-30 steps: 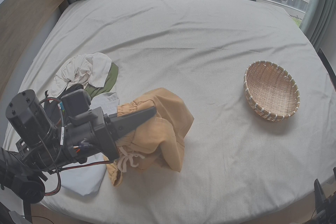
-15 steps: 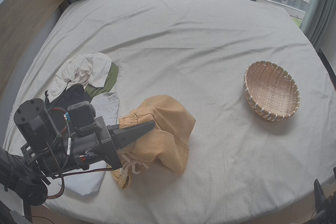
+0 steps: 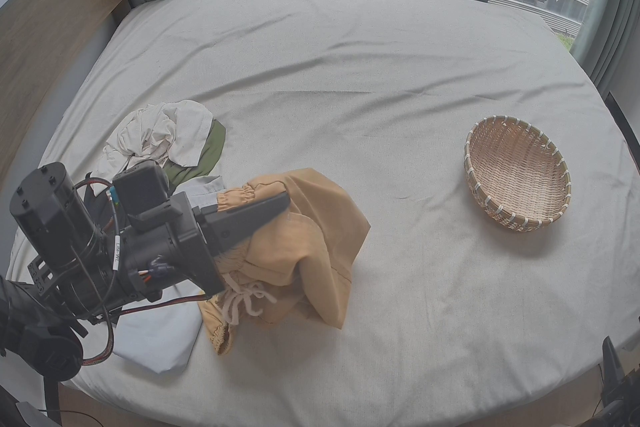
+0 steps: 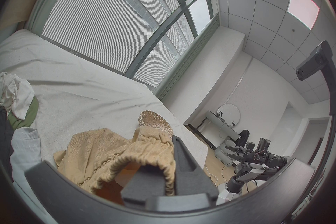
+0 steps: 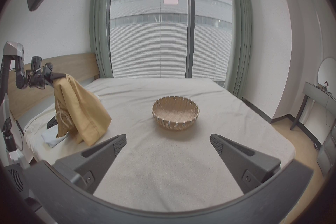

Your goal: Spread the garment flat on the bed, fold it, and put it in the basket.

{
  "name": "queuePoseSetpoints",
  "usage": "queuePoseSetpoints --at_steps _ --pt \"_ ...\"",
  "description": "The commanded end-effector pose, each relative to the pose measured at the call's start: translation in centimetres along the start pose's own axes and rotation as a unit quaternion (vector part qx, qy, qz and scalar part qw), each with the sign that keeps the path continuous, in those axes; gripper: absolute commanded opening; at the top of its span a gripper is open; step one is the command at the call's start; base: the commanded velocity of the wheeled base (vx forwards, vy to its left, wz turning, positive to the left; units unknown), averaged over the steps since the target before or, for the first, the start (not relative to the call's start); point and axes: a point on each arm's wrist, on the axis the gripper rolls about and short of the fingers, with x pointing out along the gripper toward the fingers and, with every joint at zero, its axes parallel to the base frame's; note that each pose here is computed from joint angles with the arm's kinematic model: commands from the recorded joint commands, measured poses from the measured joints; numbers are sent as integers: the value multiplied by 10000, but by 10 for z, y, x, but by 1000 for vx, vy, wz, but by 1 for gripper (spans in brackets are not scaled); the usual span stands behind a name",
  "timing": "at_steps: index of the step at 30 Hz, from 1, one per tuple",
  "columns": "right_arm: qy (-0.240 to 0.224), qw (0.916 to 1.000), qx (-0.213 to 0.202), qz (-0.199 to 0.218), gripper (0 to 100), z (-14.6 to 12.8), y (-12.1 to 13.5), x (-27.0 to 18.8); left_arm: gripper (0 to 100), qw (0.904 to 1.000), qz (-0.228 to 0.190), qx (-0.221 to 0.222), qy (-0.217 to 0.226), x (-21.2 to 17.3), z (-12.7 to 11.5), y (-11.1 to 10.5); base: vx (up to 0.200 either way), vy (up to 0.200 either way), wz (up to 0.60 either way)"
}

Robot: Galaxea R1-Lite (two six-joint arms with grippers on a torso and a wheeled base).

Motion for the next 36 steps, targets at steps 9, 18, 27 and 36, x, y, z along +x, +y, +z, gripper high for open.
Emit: queuePoseSetpoints --at_steps 9,18,27,36 --pt "253 9985 -3 491 100 38 2 19 0 9999 40 51 -99 1 5 2 0 0 0" --pt "765 9863 476 1383 100 115 8 91 0 9993 165 145 -290 2 18 9 0 0 0" --pt "1321 9357 1800 2730 100 132 55 158 0 9993 240 135 -262 2 17 13 0 0 0" --pt "1420 9067 2266 3263 100 95 101 216 0 9989 309 165 -316 0 20 17 0 0 0"
